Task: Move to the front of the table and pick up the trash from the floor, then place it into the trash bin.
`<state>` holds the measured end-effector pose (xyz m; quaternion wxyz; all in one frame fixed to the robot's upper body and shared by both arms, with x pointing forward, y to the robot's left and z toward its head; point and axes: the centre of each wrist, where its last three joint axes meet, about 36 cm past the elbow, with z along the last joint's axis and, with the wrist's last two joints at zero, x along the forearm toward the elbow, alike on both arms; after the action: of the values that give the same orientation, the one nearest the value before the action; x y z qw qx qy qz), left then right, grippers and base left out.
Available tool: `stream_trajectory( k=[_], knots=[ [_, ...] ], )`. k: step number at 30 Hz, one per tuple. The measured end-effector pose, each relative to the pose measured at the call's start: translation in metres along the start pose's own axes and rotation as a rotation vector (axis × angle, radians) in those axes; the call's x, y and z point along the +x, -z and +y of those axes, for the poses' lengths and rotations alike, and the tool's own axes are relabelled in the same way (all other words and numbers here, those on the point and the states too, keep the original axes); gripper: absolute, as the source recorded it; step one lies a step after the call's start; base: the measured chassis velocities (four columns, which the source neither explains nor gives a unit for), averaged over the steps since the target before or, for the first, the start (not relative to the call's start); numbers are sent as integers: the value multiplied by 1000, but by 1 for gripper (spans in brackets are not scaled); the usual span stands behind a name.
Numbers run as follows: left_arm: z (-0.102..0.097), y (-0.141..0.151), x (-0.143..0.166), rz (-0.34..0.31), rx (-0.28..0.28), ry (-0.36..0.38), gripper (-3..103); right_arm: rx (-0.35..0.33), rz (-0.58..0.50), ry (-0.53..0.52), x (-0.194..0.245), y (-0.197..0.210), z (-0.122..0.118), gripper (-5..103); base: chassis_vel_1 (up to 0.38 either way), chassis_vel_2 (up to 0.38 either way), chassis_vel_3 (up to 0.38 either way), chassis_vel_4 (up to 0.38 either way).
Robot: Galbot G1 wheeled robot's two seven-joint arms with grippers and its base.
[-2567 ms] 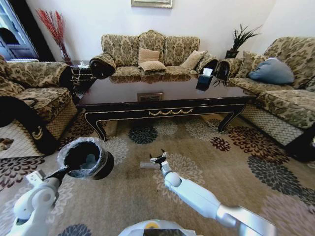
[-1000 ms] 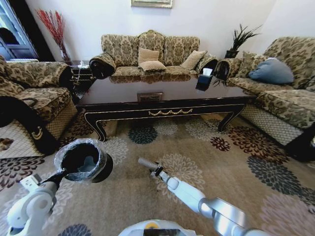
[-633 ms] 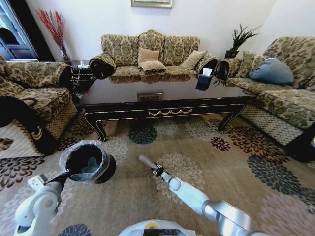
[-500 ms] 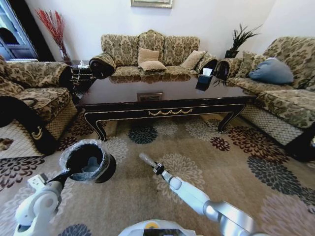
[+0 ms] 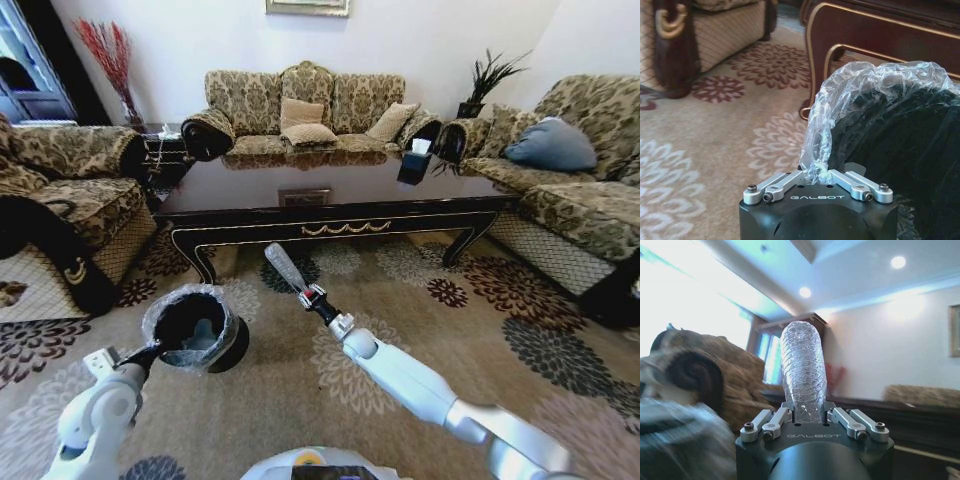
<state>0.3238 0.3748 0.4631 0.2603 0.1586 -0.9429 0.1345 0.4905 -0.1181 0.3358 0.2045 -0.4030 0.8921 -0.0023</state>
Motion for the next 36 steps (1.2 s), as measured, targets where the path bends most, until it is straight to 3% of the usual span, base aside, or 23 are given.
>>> stream_trajectory(
  k=[3,7,12,16,21,29,34,36],
  knots=[
    [-5,1,-7,1,-18,-19,2,-27,-31,39,-11,5,17,25,0,0,0,0],
    [-18,1,-27,9,-52,-58,2,-113,-82,107,-36,15,60,25,0,0,0,0],
    [-30,4,-45,3,-85,-102,2,-135,-94,159,-55,15,81,25,0,0,0,0],
    [-52,13,-65,-10,-90,-157,2,-142,-80,201,-74,7,95,25,0,0,0,0],
    [-71,20,-70,-23,-73,-205,2,-145,-50,220,-77,-1,102,25,0,0,0,0],
    [-73,23,-64,-25,-62,-226,2,-129,-8,204,-62,-12,96,22,0,0,0,0],
    [-69,23,-63,-22,-59,-220,2,-121,-5,187,-57,-13,94,37,0,0,0,0],
    [-67,23,-62,-22,-58,-217,2,-115,-2,174,-56,-15,95,47,0,0,0,0]
  ],
)
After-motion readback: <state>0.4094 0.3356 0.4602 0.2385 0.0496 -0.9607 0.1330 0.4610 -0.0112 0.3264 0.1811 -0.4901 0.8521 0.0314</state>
